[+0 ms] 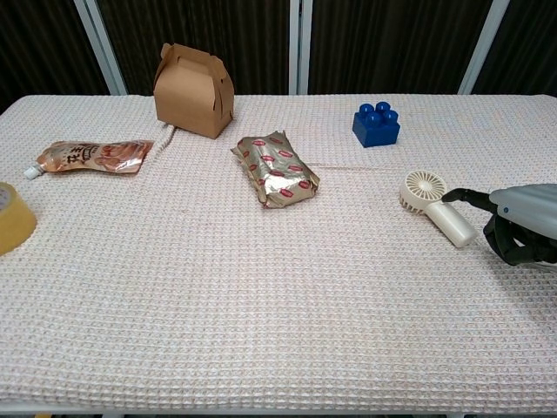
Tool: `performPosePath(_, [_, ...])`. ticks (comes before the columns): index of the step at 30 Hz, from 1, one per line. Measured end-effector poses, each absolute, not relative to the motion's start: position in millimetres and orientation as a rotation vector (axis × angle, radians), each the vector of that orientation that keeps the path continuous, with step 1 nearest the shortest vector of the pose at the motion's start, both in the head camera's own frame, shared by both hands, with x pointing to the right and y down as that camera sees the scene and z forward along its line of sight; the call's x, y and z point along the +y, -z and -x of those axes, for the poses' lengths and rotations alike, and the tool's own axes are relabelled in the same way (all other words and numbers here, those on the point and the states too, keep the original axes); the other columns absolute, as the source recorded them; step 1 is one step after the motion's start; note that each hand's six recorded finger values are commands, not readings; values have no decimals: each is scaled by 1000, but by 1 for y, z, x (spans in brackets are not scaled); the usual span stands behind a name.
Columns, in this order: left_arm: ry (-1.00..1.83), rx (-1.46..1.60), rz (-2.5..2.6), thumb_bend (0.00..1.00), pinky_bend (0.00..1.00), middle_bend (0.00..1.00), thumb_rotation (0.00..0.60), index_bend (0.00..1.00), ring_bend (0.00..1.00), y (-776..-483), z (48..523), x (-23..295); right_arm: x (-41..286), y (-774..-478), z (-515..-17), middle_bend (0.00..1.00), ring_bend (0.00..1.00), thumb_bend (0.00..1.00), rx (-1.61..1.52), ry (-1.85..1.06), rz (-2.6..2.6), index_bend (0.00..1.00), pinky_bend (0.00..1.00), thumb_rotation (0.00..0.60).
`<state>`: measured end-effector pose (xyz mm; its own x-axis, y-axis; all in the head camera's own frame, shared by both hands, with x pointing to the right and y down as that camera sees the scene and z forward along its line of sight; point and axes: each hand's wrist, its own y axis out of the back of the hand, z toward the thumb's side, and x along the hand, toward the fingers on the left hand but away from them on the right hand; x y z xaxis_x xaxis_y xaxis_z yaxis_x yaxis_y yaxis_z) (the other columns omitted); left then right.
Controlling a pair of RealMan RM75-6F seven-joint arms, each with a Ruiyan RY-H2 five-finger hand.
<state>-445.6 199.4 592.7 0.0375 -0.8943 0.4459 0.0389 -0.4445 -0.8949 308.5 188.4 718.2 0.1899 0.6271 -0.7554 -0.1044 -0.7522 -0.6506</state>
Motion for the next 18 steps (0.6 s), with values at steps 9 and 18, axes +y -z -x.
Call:
performPosePath(9, [1515,897,1539,0,259,89,600,128,30,-592,445,199,192,-721,-309,980,880,1000,-475,-1637,1893,69,911,600])
performPosePath(18, [1518,898,1540,0,259,89,600,128,30,-593,446,199,200,-731,-313,979,880,1000,-443,-1685,1907,95,911,600])
